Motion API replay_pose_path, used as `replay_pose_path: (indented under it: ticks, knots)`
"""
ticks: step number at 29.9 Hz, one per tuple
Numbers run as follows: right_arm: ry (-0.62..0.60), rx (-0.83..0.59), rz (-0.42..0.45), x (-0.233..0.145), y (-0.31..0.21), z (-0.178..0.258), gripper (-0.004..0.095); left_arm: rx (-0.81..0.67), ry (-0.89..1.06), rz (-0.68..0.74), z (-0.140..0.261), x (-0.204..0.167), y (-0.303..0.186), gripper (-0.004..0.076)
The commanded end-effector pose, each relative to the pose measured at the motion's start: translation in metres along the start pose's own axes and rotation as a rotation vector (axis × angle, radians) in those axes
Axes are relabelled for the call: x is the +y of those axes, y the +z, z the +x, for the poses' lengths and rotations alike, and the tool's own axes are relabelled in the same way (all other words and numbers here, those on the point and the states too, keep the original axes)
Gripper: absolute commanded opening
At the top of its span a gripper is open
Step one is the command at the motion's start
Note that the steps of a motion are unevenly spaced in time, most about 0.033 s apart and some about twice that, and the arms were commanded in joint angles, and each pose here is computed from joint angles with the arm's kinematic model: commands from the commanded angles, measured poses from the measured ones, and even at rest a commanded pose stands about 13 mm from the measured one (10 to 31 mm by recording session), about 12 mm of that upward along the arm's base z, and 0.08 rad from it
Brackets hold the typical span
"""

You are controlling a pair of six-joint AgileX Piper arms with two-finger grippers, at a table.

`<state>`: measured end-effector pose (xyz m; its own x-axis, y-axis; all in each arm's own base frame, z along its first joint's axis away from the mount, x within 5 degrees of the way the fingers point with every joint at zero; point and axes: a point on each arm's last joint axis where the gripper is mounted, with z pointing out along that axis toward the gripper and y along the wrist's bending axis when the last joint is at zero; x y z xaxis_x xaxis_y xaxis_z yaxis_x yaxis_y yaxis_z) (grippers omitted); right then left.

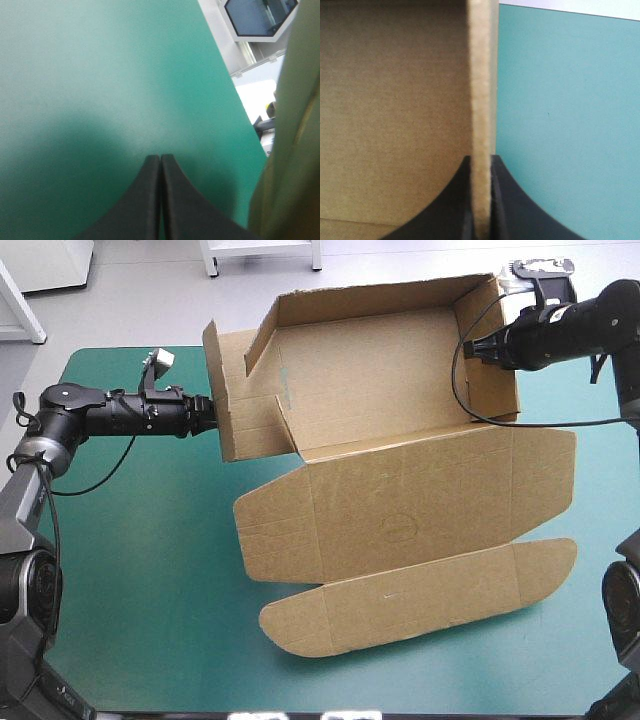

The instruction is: Fold the box

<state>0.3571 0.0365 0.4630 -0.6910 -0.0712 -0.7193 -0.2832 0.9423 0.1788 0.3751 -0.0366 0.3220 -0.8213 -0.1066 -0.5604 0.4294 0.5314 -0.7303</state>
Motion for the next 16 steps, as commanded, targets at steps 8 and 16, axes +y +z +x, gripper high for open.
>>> replay_pose_path:
  ticks: [8,16]
  knots:
    - [0.002,-0.051,0.004,-0.002,-0.003,-0.007,-0.0004,-0.045,0.076,0.205,-0.005,-0.06,-0.007,-0.0007]
    - [0.013,-0.009,0.014,-0.009,0.017,-0.006,-0.0004,-0.069,0.089,0.236,-0.006,-0.074,-0.011,-0.0007]
